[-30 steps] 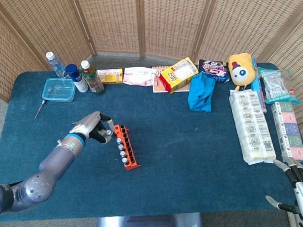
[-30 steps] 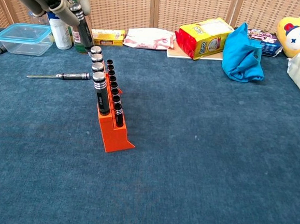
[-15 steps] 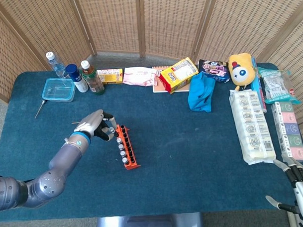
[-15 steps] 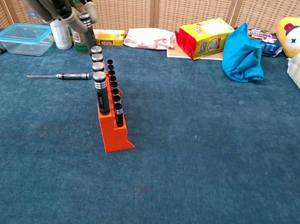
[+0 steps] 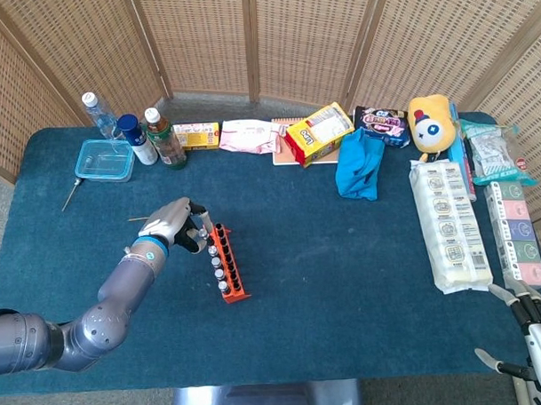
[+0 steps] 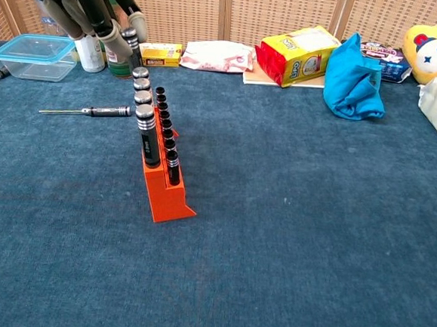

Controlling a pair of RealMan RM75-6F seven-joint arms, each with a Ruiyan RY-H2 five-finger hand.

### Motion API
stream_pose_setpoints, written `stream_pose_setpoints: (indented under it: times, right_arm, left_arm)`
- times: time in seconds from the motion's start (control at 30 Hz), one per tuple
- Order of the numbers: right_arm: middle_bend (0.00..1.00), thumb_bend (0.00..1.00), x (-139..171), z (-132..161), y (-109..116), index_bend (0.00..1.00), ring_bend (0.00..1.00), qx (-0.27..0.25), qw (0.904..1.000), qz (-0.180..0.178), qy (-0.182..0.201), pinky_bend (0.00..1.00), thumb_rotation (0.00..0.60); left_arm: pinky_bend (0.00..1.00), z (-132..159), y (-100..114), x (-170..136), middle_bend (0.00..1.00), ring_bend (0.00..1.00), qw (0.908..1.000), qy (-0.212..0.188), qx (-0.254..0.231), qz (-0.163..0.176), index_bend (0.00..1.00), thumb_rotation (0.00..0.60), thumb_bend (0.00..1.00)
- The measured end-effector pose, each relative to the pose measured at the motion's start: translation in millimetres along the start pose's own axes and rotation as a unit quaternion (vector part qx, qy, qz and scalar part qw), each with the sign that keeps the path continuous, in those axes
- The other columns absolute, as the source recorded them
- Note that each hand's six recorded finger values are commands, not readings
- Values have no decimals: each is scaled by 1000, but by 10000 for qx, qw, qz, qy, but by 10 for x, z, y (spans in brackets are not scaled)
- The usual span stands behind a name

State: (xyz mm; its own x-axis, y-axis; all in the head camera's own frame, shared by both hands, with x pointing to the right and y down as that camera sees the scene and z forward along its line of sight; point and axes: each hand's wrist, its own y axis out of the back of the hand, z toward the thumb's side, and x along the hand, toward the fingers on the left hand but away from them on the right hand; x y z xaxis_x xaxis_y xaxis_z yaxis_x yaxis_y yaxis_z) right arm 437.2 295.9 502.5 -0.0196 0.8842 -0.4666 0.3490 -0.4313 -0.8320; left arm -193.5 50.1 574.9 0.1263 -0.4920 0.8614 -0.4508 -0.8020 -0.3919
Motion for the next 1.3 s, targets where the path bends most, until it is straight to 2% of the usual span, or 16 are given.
stream_pose_setpoints:
  times: [0.33,0.73,1.3]
  right_arm:
    - [58,0,4,5,-1,157,0,2,10000,2,6,0,600]
    - [58,0,2,-4,11,157,0,-5,10000,-19,-7,0,600]
    - [58,0,9,-2,20,157,0,-25,10000,-25,0,0,600]
  left_arm:
    - [1000,22,-16,29,1000,1000,9994,157,281,96,563,600,398]
    - [1000,57,-106,76,1000,1000,9988,264,408,59,564,600,397]
    - [1000,69,-85,67,1000,1000,9991,236,335,124,564,600,394]
